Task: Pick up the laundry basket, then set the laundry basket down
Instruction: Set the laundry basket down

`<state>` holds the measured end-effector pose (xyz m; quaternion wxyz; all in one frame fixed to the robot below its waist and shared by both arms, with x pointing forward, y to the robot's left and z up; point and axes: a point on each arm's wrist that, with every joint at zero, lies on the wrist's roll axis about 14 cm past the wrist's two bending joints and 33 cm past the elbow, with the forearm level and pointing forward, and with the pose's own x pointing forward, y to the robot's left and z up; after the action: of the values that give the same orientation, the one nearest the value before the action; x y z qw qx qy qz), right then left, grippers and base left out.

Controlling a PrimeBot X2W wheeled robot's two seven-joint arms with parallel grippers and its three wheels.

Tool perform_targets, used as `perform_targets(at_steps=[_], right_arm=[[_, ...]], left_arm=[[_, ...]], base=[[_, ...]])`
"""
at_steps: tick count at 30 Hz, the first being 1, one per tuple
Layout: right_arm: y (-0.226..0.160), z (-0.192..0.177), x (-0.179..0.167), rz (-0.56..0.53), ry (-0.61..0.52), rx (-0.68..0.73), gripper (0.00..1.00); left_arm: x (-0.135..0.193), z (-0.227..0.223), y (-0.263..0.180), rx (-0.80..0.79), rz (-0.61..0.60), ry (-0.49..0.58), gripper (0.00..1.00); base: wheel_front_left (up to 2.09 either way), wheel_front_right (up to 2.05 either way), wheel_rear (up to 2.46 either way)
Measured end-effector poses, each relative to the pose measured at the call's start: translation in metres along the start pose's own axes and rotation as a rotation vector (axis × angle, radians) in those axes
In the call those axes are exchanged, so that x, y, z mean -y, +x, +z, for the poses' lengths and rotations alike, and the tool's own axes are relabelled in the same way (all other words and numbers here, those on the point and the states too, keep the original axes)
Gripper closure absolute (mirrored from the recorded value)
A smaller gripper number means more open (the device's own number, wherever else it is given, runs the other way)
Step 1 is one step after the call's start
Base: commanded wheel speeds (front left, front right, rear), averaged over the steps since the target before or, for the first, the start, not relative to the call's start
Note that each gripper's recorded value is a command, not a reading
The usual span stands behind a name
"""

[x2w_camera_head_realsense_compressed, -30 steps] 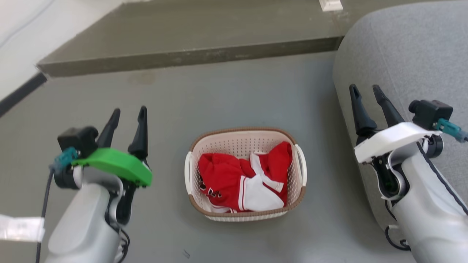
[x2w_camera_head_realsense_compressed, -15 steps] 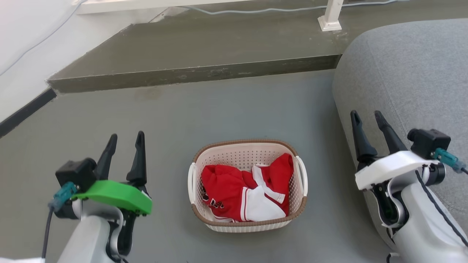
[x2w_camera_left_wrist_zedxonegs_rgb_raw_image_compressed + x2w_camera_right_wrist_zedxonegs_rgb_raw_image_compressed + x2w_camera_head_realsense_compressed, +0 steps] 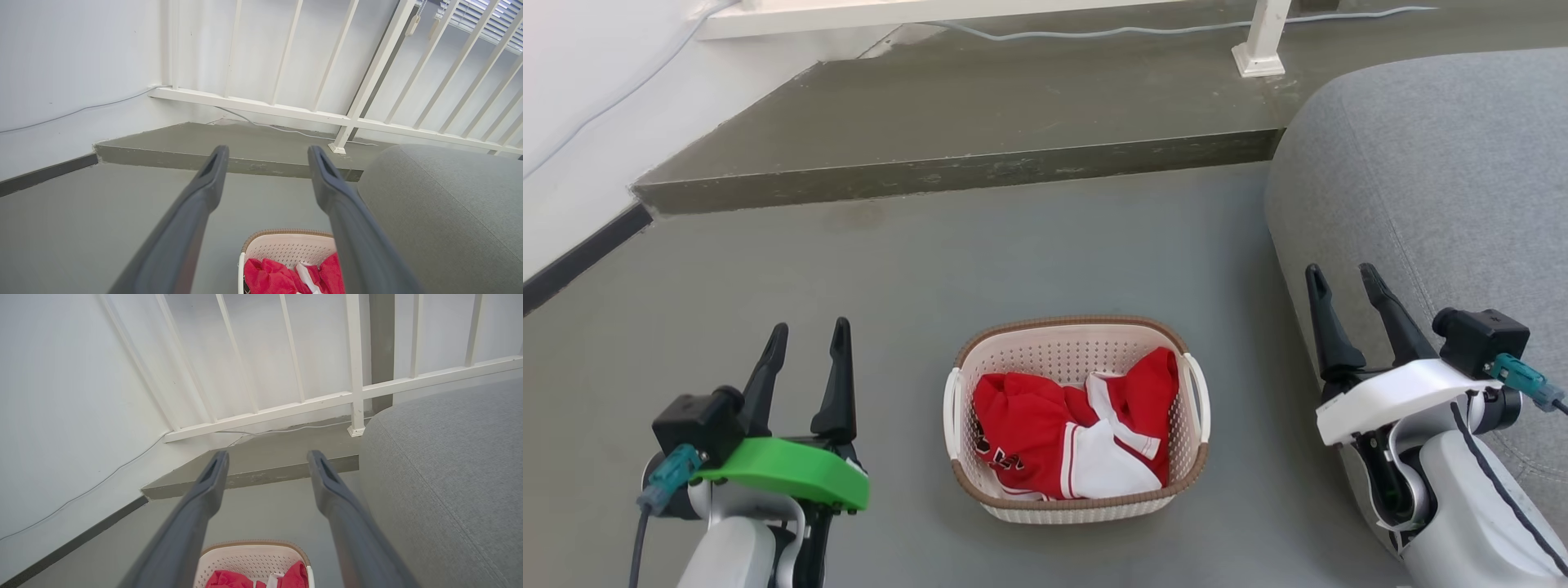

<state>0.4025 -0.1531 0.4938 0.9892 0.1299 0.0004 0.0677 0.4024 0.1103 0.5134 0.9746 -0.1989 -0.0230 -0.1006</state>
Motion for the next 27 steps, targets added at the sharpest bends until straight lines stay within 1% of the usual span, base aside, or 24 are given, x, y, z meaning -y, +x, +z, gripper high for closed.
perform_targets(at_steps=[27], right_arm=[[-0.007, 0.000, -0.002, -0.002, -0.020, 0.010, 0.00]], left_arm=[[0.000, -0.001, -0.012, 0.010, -0.001, -0.001, 0.00]], base=[[0.00, 0.00, 0.00]])
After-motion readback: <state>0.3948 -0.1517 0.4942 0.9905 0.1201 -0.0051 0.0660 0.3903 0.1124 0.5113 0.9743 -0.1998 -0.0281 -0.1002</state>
